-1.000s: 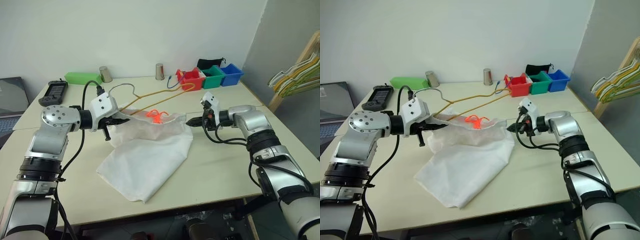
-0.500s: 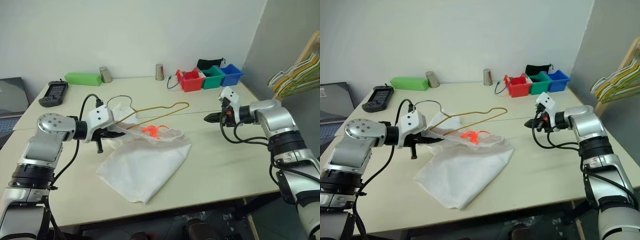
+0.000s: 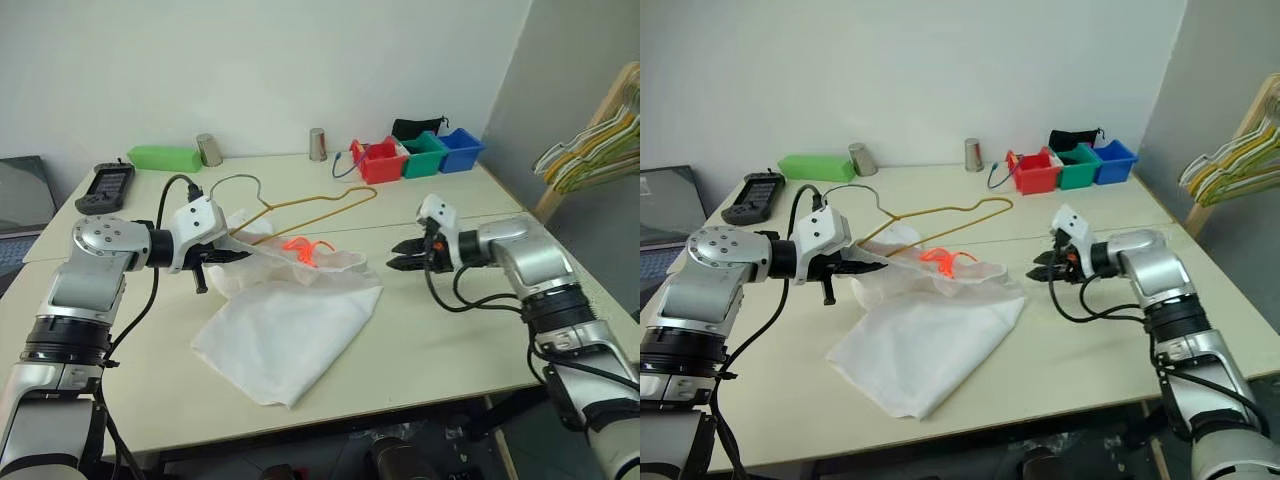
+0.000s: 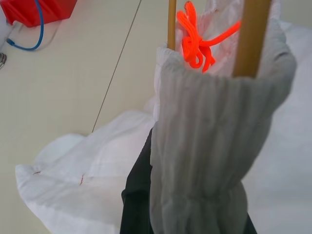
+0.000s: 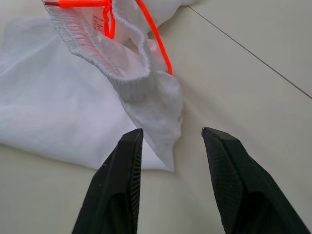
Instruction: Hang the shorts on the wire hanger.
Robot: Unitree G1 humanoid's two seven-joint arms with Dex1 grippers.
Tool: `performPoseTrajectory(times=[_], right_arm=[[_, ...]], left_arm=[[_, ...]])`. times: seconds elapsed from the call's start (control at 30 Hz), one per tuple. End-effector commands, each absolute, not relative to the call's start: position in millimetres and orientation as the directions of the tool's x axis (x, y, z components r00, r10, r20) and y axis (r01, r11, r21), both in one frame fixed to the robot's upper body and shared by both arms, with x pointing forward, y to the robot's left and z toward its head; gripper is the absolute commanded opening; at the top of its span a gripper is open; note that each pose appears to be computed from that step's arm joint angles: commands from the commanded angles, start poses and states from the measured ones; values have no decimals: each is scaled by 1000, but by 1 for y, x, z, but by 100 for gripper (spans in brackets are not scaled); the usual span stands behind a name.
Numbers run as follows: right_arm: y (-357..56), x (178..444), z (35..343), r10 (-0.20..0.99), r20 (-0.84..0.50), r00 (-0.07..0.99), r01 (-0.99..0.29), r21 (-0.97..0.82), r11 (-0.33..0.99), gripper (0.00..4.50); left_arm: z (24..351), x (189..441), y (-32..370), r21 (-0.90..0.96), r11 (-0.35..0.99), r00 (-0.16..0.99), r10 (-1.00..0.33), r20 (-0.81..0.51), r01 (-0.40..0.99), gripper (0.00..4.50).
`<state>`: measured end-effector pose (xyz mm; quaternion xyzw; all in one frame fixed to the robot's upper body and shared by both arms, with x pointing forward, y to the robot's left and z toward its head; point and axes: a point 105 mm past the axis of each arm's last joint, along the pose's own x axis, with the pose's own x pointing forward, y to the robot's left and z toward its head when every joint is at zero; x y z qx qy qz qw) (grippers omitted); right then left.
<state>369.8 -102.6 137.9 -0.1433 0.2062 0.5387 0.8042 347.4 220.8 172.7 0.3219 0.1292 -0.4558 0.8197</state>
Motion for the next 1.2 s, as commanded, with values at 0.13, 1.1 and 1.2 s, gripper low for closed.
performPoseTrajectory(times=[0.13,1.1,1.2], right_arm=[[-76,373,158,839,-442,317,-943,-52,329,233],[-57,385,146,831,-470,298,-954,-104,283,192],[-56,384,148,838,-462,290,-956,-98,277,127]], left_arm=[[192,350,214,469,351,565,-681,-465,810,0],[193,346,215,482,352,574,-679,-458,802,0],[193,346,214,483,351,573,-680,-458,803,0]])
